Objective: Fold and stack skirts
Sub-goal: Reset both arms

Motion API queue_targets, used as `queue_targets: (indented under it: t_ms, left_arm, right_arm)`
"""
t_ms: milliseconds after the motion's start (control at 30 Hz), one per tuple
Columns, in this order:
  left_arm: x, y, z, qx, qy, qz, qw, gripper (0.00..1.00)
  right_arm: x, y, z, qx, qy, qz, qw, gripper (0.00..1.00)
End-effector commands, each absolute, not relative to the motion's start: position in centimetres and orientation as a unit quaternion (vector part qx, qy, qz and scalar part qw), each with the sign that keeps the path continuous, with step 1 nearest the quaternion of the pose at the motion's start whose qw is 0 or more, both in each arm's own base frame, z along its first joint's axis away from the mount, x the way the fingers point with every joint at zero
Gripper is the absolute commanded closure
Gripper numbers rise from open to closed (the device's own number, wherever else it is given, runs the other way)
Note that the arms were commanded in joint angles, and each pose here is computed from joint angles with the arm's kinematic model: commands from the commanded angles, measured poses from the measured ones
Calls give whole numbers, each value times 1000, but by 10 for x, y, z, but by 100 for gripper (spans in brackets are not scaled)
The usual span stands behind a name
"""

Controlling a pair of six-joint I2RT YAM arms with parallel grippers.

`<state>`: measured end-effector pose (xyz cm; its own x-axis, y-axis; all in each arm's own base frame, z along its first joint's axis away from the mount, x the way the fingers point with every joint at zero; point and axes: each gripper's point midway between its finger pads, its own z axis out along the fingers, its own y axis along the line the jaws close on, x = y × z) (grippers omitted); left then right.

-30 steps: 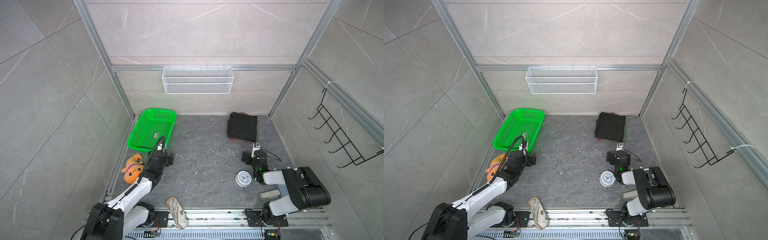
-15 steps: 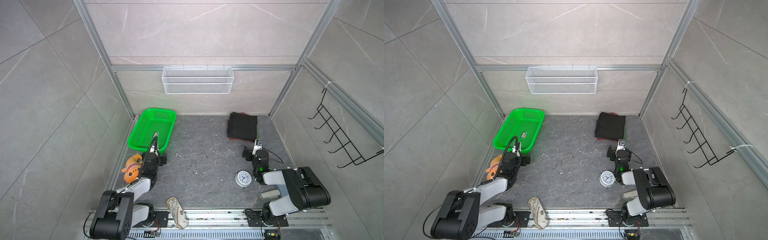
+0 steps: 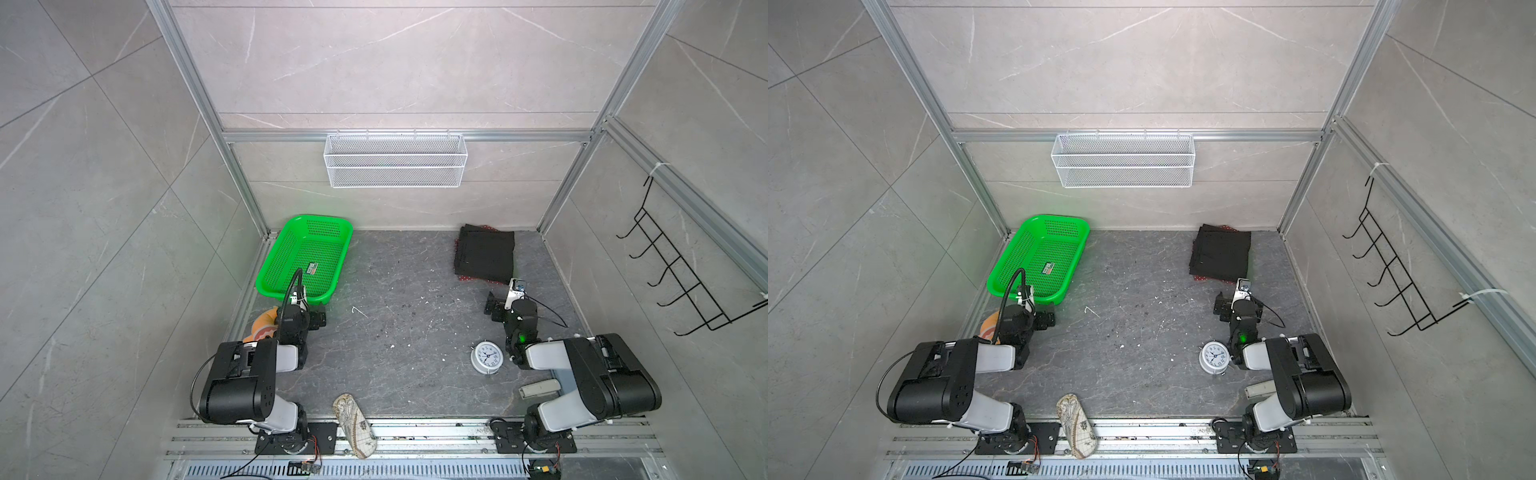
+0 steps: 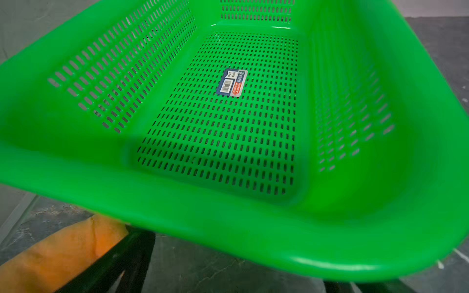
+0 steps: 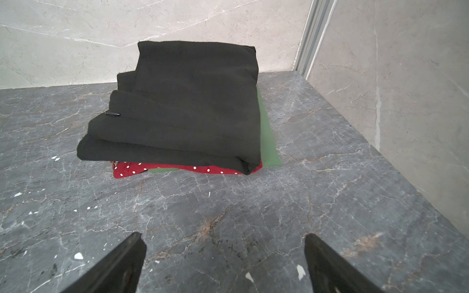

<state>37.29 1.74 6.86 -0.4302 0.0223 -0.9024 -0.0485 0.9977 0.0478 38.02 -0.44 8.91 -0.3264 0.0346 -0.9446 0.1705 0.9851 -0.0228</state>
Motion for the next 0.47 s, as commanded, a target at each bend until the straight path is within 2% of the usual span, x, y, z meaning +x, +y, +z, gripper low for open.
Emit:
queue_targets:
  t_ms: [0, 433]
  left_arm:
    - [385, 24, 86, -33, 830, 31, 555, 0]
    - [385, 24, 86, -33, 830, 31, 556, 0]
  right_arm:
    - [383, -7, 98, 63, 803, -68, 589, 0]
    - [383, -6, 98, 63, 803, -67, 589, 0]
